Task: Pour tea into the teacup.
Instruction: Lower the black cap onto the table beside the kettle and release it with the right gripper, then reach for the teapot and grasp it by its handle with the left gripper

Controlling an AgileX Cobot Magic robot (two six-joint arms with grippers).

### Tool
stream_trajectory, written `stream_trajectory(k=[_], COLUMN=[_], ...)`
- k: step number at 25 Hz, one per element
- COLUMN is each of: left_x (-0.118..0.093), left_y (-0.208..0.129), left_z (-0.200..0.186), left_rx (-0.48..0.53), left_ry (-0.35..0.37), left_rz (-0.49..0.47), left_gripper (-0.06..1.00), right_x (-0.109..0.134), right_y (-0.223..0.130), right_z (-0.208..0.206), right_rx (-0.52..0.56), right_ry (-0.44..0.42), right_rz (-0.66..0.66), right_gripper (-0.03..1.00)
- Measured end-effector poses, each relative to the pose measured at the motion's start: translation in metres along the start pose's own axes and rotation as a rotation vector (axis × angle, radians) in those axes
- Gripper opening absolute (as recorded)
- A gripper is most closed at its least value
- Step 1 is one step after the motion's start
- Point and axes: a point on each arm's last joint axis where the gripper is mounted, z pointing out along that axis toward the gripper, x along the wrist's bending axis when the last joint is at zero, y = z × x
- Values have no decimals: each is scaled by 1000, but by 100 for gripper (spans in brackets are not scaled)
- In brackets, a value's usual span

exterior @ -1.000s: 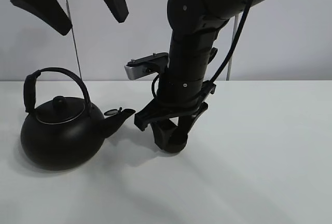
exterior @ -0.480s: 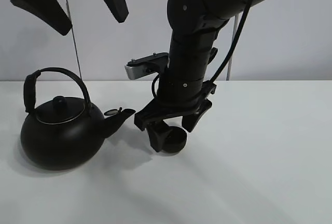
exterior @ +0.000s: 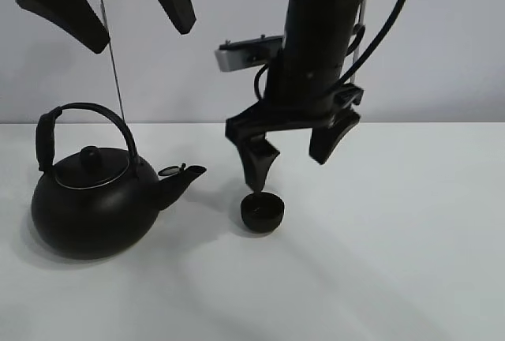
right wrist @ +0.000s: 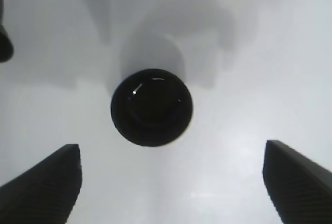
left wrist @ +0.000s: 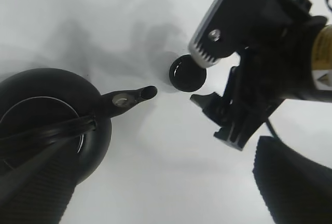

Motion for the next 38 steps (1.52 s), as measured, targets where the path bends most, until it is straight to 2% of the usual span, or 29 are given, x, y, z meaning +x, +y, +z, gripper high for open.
stream_trajectory(k=[3, 7, 13, 20, 38], left_x=[0, 0, 0, 0, 0], left_y=[0, 0, 0, 0, 0], left_z=[0, 0, 0, 0, 0], left_rx=[-2, -2, -3, -3, -3], left_ry=[0, 0, 0, 0, 0], left_rz=[0, 0, 0, 0, 0], left_gripper=[66, 66, 66, 66, 66], right_x=[-22, -53, -81, -80, -80], right_y=[-5, -15, -35, -46, -46], right_z=[-27, -62, -118, -160, -161], right_rx=[-22, -79, -184, -289, -297], right_ry=[-14, 10, 54, 32, 45], right_rz=[91, 266, 450, 508, 569], right_gripper=[66, 66, 66, 66, 66])
